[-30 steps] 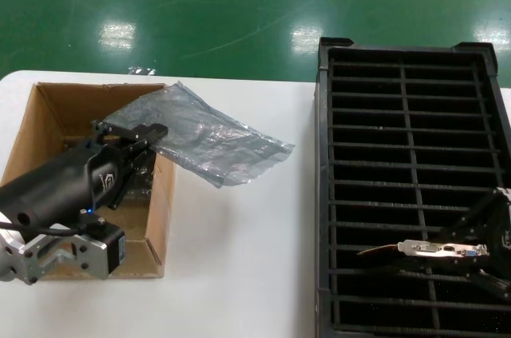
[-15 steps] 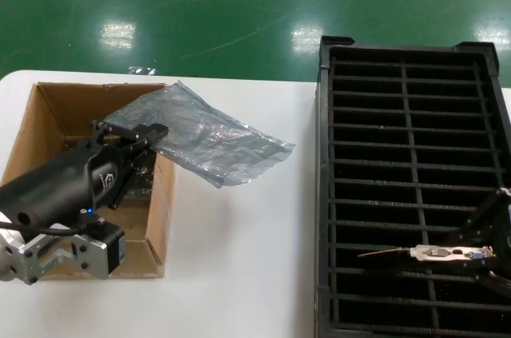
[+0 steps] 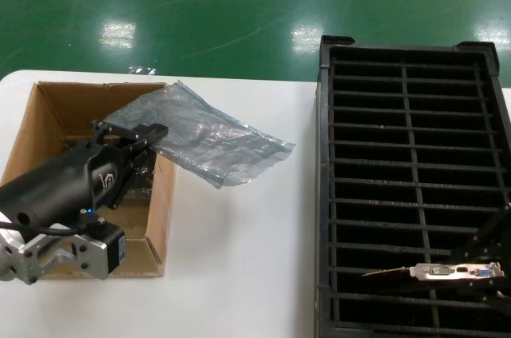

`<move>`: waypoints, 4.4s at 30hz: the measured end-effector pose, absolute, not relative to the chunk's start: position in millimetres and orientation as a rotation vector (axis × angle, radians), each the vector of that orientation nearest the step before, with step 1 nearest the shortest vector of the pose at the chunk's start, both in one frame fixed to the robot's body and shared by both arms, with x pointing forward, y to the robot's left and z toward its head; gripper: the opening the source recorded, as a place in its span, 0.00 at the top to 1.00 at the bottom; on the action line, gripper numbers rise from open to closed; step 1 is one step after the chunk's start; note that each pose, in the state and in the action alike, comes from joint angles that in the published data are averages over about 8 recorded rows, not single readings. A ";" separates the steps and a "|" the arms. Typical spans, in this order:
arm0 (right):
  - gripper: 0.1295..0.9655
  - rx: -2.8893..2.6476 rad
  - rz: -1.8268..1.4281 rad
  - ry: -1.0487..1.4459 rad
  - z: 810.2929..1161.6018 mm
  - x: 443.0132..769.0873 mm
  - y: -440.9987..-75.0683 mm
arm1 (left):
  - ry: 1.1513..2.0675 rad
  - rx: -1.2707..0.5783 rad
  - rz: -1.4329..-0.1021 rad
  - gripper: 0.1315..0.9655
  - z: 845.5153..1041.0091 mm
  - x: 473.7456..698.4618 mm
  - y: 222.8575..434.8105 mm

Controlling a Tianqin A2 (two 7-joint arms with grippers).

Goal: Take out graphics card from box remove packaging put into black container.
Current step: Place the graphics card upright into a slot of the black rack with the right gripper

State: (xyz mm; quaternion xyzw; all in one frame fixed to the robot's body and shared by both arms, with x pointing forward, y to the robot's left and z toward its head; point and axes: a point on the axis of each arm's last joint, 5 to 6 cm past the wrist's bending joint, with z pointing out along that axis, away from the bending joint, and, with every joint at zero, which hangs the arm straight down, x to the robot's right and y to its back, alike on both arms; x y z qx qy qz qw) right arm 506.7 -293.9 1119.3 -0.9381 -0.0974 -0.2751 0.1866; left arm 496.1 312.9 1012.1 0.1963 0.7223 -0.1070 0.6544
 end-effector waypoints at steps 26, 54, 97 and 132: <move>0.93 -2.716 -0.730 -0.294 1110.9 531.2 -282.5 | 1.638 0.445 -0.243 0.99 1012.1 496.1 312.9; 0.93 -2.754 -0.685 -0.362 1120.2 538.0 -272.7 | 1.638 0.445 -0.243 0.99 1012.1 496.1 312.9; 0.93 -2.749 -0.421 -0.106 1186.1 590.0 -242.5 | 1.638 0.445 -0.243 0.99 1012.1 496.1 312.9; 0.93 -2.826 -0.431 -0.123 1161.6 615.2 -242.8 | 1.638 0.445 -0.243 0.99 1012.1 496.1 312.9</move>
